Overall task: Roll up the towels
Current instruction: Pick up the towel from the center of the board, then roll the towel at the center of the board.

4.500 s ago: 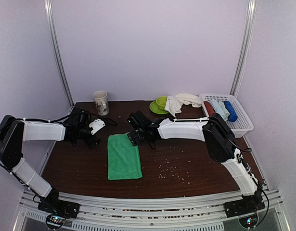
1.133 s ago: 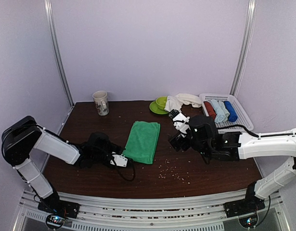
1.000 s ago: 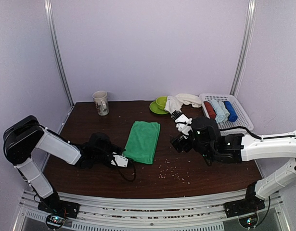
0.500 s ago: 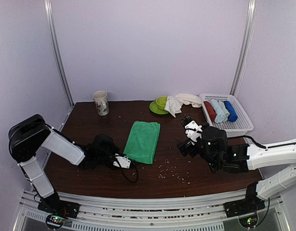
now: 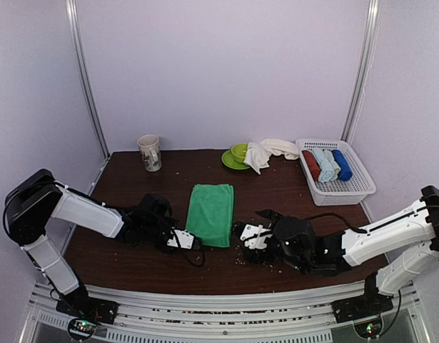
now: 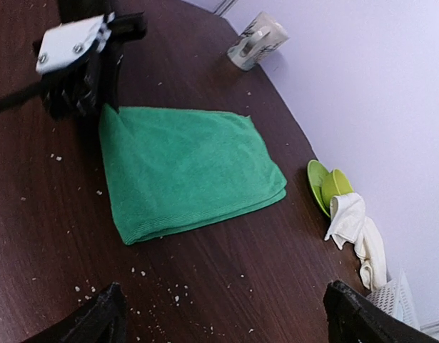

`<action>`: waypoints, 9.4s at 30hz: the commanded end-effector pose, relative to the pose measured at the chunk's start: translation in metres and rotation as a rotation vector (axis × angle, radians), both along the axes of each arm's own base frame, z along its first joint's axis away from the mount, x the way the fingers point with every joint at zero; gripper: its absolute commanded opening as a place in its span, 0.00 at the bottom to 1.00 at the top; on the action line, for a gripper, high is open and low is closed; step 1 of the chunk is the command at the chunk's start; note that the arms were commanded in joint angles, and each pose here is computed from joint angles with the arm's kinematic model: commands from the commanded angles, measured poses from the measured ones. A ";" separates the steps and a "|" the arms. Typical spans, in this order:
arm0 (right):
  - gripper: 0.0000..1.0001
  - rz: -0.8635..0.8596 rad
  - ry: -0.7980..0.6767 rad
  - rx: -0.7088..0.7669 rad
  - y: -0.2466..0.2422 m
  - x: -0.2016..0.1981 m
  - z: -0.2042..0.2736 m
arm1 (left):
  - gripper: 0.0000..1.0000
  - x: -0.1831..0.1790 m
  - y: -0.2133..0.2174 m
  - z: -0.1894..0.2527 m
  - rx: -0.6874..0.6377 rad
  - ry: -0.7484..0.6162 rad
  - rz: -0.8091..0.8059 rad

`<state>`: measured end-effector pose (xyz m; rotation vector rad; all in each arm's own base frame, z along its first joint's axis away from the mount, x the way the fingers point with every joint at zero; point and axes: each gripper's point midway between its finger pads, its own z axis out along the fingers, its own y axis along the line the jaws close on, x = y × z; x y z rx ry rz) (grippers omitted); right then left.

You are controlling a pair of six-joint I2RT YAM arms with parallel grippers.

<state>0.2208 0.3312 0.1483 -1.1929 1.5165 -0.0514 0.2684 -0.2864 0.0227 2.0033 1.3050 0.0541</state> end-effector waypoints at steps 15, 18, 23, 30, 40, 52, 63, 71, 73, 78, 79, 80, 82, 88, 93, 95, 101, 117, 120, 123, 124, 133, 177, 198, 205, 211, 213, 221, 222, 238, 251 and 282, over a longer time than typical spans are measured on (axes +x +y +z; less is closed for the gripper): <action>0.94 0.262 -0.130 -0.367 0.067 -0.006 -0.079 | 0.00 -0.036 -0.003 -0.002 0.008 0.308 -0.063; 0.93 0.257 -0.123 -0.410 0.070 -0.002 -0.091 | 0.00 -0.036 -0.002 0.001 0.004 0.316 -0.065; 0.89 0.221 -0.136 -0.438 0.072 0.008 -0.102 | 0.00 -0.038 0.002 0.000 0.024 0.349 -0.075; 0.70 0.199 -0.132 -0.492 0.070 0.017 -0.119 | 0.00 -0.040 0.004 0.001 0.031 0.382 -0.079; 0.29 0.195 -0.120 -0.477 0.071 0.017 -0.120 | 0.00 -0.038 0.007 0.004 0.035 0.389 -0.081; 0.00 0.208 0.053 -0.396 0.078 0.006 -0.114 | 0.73 -0.020 0.017 0.034 -0.039 0.255 -0.014; 0.00 0.195 0.325 -0.203 0.079 0.011 -0.098 | 0.77 -0.034 0.026 0.051 -0.167 0.174 0.017; 0.00 0.199 0.516 -0.151 0.078 0.016 -0.103 | 0.77 -0.031 0.022 0.056 -0.210 0.119 0.059; 0.00 0.213 0.564 -0.147 0.079 0.014 -0.105 | 0.76 -0.032 0.019 0.056 -0.219 0.114 0.067; 0.00 0.228 0.674 -0.189 0.079 0.012 -0.117 | 0.75 -0.038 0.014 0.052 -0.219 0.123 0.056; 0.00 0.229 0.686 -0.192 0.079 0.012 -0.118 | 0.74 -0.039 0.013 0.050 -0.214 0.129 0.054; 0.00 0.230 0.694 -0.193 0.080 0.013 -0.118 | 0.74 -0.039 0.012 0.049 -0.212 0.136 0.056; 0.00 0.229 0.701 -0.198 0.079 0.013 -0.119 | 0.73 -0.042 0.011 0.045 -0.206 0.156 0.052; 0.00 0.222 0.705 -0.221 0.075 0.013 -0.118 | 0.71 -0.045 0.008 0.032 -0.180 0.208 0.056; 0.00 0.224 0.713 -0.232 0.075 0.013 -0.119 | 0.67 -0.042 0.007 0.028 -0.162 0.226 0.075; 0.00 0.224 0.715 -0.237 0.076 0.013 -0.120 | 0.63 -0.042 0.006 0.028 -0.163 0.228 0.072; 0.00 0.228 0.736 -0.237 0.078 0.013 -0.124 | 0.52 -0.041 0.002 0.028 -0.157 0.243 0.064; 0.00 0.219 0.785 -0.228 0.073 0.016 -0.127 | 0.00 -0.047 0.003 0.006 -0.069 0.332 0.049; 0.00 0.229 0.809 -0.230 0.073 0.013 -0.127 | 0.00 -0.054 0.002 0.004 -0.053 0.376 0.032; 0.00 0.243 0.847 -0.235 0.070 0.009 -0.126 | 0.00 -0.063 0.002 0.001 -0.035 0.433 0.011; 0.00 0.247 0.861 -0.236 0.069 0.007 -0.126 | 0.00 -0.065 0.003 -0.001 -0.028 0.448 0.009; 0.00 0.274 1.030 -0.257 0.057 -0.008 -0.133 | 0.00 -0.071 0.006 -0.009 0.024 0.554 0.010; 0.00 0.111 1.460 -0.252 0.006 0.008 -0.199 | 0.09 -0.004 0.010 0.000 -0.052 0.748 0.230; 0.00 0.077 1.551 -0.231 0.001 0.011 -0.213 | 0.56 0.008 0.021 0.092 -0.276 0.095 0.141; 0.00 0.072 1.567 -0.223 0.003 0.012 -0.215 | 0.56 -0.028 -0.004 0.079 -0.230 -0.091 0.025; 0.00 0.064 1.569 -0.214 0.003 0.014 -0.216 | 0.53 -0.047 -0.020 0.063 -0.173 -0.202 -0.042; 0.00 0.062 1.570 -0.212 0.003 0.014 -0.216 | 0.52 -0.049 -0.021 0.053 -0.138 -0.230 -0.050; 0.00 0.058 1.572 -0.211 0.003 0.014 -0.218 | 0.53 -0.051 -0.021 0.028 -0.073 -0.288 -0.032; 0.00 0.059 1.573 -0.212 0.003 0.014 -0.218 | 0.53 -0.048 -0.019 0.026 -0.061 -0.302 -0.018; 0.00 0.066 1.574 -0.206 0.005 0.015 -0.217 | 0.36 -0.031 0.001 -0.018 0.100 -0.349 0.060; 0.18 0.061 1.532 -0.198 0.006 0.022 -0.207 | 0.00 -0.036 0.001 -0.034 0.150 -0.278 0.047; 0.68 0.077 0.329 0.007 -0.011 0.057 -0.007 | 0.00 -0.045 -0.016 -0.010 0.060 0.296 0.042</action>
